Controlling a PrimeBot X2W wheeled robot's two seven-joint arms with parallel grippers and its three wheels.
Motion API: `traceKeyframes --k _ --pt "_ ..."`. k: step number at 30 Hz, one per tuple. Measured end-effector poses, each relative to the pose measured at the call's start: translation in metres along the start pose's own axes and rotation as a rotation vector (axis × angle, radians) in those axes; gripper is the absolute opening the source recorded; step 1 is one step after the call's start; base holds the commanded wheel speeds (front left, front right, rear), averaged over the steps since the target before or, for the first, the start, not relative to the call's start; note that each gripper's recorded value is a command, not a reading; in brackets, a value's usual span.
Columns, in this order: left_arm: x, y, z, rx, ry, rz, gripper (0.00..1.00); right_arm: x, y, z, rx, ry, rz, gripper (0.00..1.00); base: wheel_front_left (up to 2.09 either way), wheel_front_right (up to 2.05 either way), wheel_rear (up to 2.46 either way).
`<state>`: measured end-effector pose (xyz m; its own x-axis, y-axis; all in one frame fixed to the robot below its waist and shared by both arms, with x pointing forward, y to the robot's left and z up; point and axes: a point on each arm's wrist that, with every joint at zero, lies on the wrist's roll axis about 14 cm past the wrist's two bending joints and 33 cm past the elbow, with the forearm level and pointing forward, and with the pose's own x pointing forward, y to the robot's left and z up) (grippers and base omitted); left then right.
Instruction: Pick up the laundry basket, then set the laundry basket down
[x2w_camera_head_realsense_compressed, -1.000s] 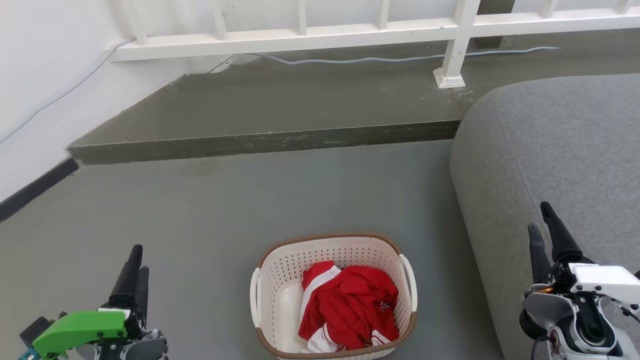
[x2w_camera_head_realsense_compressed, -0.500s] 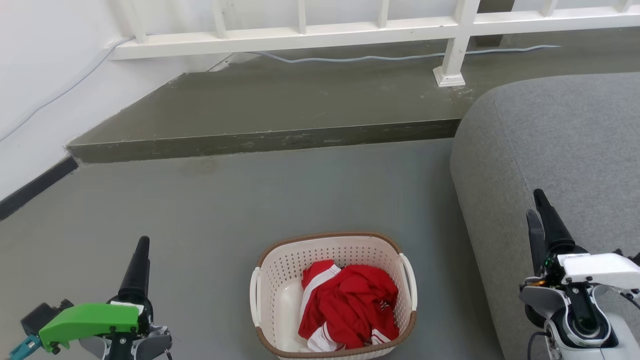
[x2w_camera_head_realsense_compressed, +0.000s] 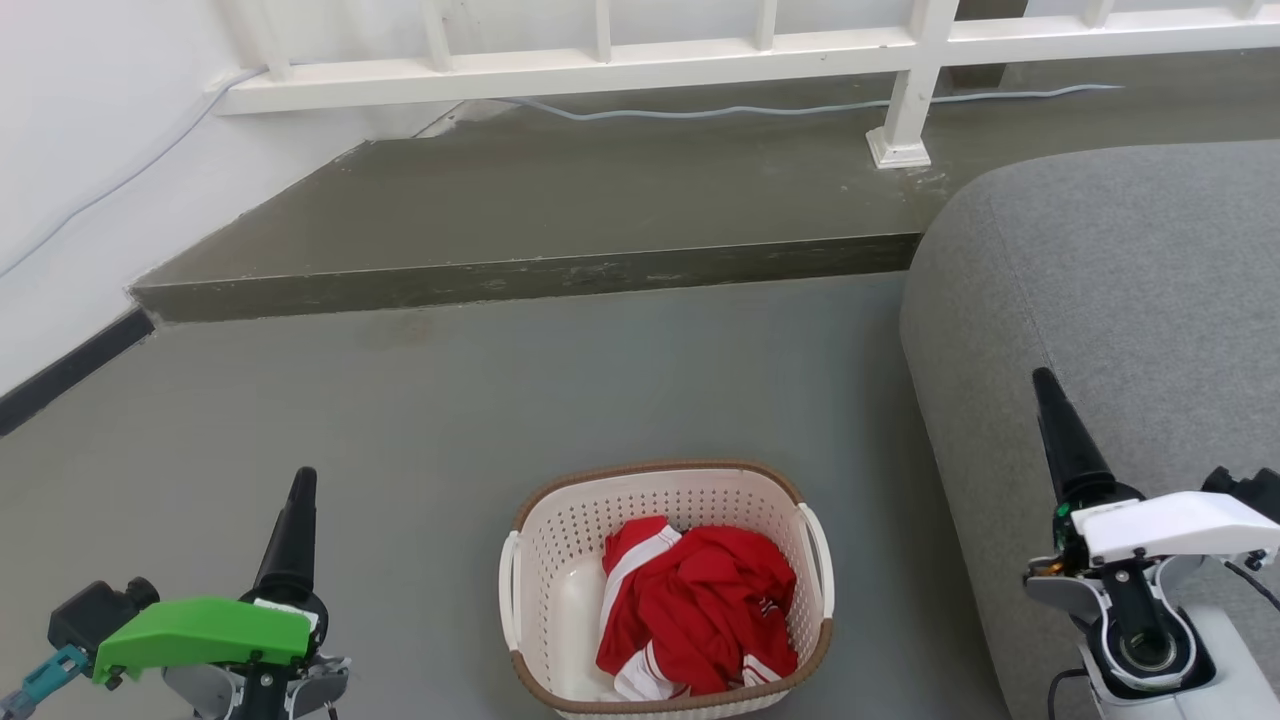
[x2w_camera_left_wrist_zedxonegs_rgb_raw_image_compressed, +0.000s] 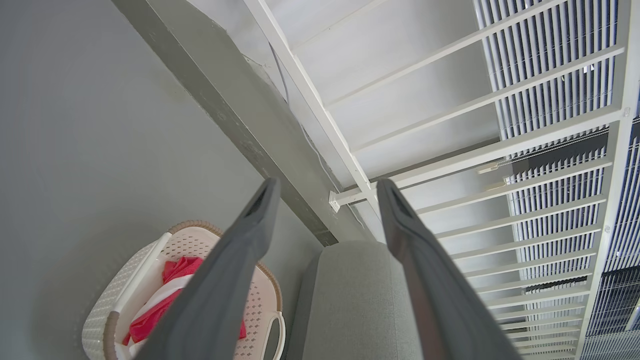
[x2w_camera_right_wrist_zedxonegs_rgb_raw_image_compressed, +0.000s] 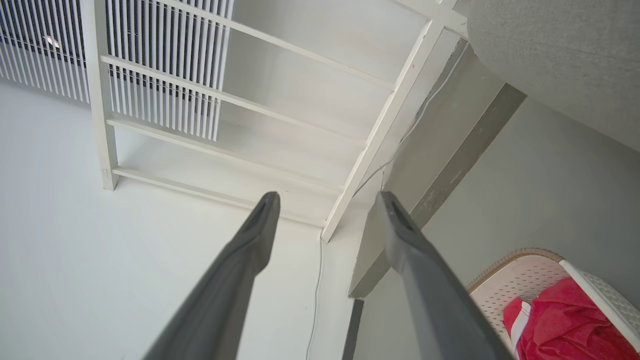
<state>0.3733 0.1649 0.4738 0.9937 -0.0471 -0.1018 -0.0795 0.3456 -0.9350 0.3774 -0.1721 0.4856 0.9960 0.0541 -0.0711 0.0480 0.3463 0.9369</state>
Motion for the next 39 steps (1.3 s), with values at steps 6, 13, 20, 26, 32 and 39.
traceKeyframes --k 6,13,20,26,32,39 --pt "0.001 -0.003 0.002 0.090 -0.012 -0.012 1.00 0.000 0.002 -0.005 -0.101 0.019 0.012 1.00 0.00 0.00 0.00" --pt "0.002 -0.011 0.002 0.273 -0.009 -0.045 1.00 0.003 0.005 -0.011 -0.272 0.045 0.035 1.00 0.00 0.00 0.00" --pt "0.002 -0.015 0.000 0.405 -0.014 -0.059 1.00 0.004 0.008 -0.016 -0.419 0.063 0.058 1.00 0.00 0.00 0.00" --pt "0.002 -0.019 -0.001 0.492 -0.028 -0.070 1.00 0.007 0.016 -0.016 -0.506 0.047 0.083 1.00 0.00 0.00 0.00" --pt "0.002 -0.028 -0.002 0.571 -0.043 -0.101 1.00 0.007 0.020 -0.019 -0.583 0.041 0.101 1.00 0.00 0.00 0.00" --pt "0.002 -0.034 -0.004 0.657 -0.059 -0.127 1.00 0.007 0.025 -0.025 -0.677 0.040 0.136 1.00 0.00 0.00 0.00"
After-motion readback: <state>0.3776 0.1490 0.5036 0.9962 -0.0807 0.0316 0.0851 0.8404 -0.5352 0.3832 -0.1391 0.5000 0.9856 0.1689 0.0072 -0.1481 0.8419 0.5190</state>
